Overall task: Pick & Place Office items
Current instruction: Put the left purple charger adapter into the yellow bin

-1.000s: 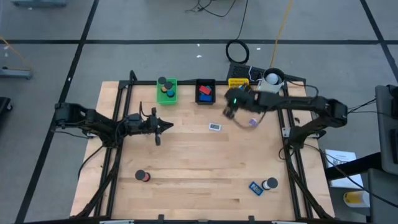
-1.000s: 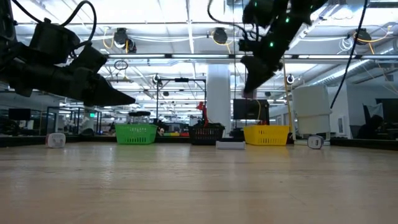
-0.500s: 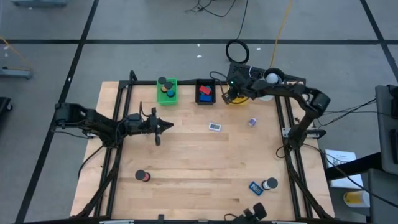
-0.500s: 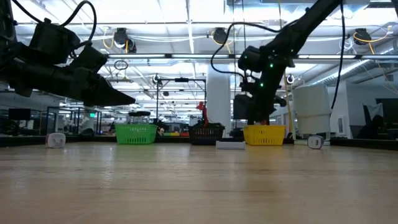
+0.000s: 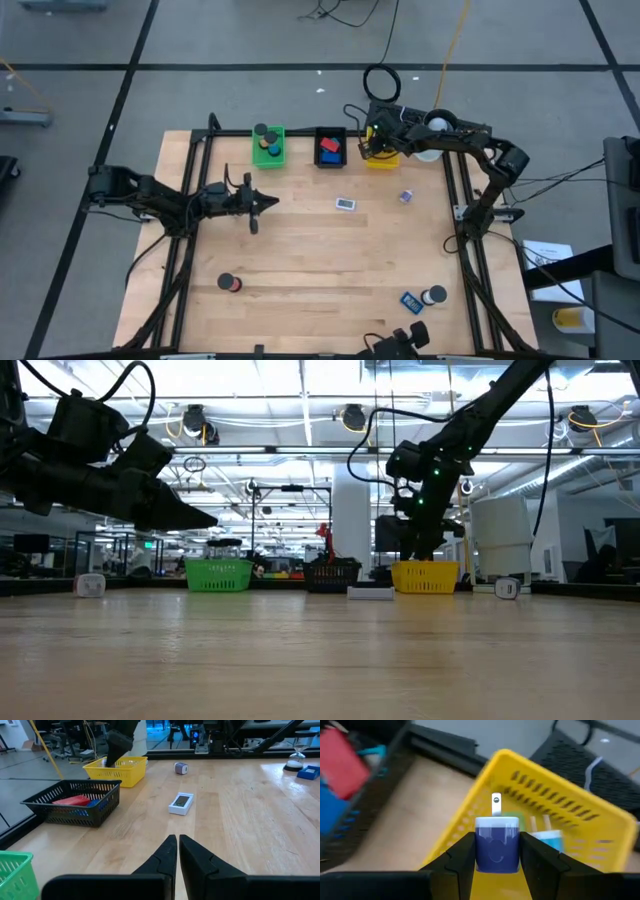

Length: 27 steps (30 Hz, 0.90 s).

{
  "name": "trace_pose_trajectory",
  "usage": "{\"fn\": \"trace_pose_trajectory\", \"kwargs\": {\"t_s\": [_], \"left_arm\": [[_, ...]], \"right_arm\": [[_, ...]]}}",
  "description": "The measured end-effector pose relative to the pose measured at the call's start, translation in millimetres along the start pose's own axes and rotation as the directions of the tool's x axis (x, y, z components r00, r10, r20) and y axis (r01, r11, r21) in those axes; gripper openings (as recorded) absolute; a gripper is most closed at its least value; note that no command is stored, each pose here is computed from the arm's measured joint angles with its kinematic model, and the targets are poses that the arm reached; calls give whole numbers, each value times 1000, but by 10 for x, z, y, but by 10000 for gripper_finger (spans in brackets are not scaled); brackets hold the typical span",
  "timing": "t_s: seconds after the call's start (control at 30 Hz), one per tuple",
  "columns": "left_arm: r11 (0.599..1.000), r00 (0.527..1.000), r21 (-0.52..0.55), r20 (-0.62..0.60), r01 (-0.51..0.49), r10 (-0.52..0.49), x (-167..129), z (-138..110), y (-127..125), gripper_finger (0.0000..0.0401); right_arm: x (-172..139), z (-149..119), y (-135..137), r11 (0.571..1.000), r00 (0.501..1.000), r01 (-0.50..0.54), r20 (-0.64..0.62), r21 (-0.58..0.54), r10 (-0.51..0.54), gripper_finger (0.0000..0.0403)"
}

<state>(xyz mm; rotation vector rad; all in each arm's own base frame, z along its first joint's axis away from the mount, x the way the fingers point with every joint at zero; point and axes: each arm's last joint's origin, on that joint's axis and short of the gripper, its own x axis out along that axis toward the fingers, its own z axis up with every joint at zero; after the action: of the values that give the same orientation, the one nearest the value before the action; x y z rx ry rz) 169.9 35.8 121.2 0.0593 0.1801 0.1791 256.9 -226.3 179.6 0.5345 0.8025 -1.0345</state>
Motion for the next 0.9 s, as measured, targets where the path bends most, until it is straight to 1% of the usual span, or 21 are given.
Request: {"fn": "trace_pose_trajectory", "kwargs": {"t_s": [0.07,0.2,0.43,0.5,0.6,0.7,0.77,0.9], "left_arm": [[1000,1000,-1,0,0,0,0,0,0,28],[1000,1000,-5,0,0,0,0,0,0,28],[1000,1000,-4,1,0,0,0,1,-1,28],[1000,1000,-5,1,0,0,0,1,0,28],[1000,1000,-4,4,0,0,0,3,0,28],[1000,1000,-6,5,0,0,0,5,0,28],[1000,1000,-11,5,3,-3,0,5,-2,28],[1000,1000,-10,1,3,-3,0,1,-2,28]], "right_arm": [[15,1,4,999,999,-31,-9,8,31,130],[-7,-72,1,999,996,-32,-82,-15,31,130],[-231,-43,30,998,996,-55,-64,21,56,130],[-266,-80,64,998,994,-58,-90,37,61,130],[-261,-124,133,995,993,-58,-102,77,66,130],[-197,-141,205,991,993,-65,-88,115,75,130],[-167,-168,209,990,992,-53,-105,127,66,130],[-137,-140,159,987,996,-14,-84,160,28,130]]}}
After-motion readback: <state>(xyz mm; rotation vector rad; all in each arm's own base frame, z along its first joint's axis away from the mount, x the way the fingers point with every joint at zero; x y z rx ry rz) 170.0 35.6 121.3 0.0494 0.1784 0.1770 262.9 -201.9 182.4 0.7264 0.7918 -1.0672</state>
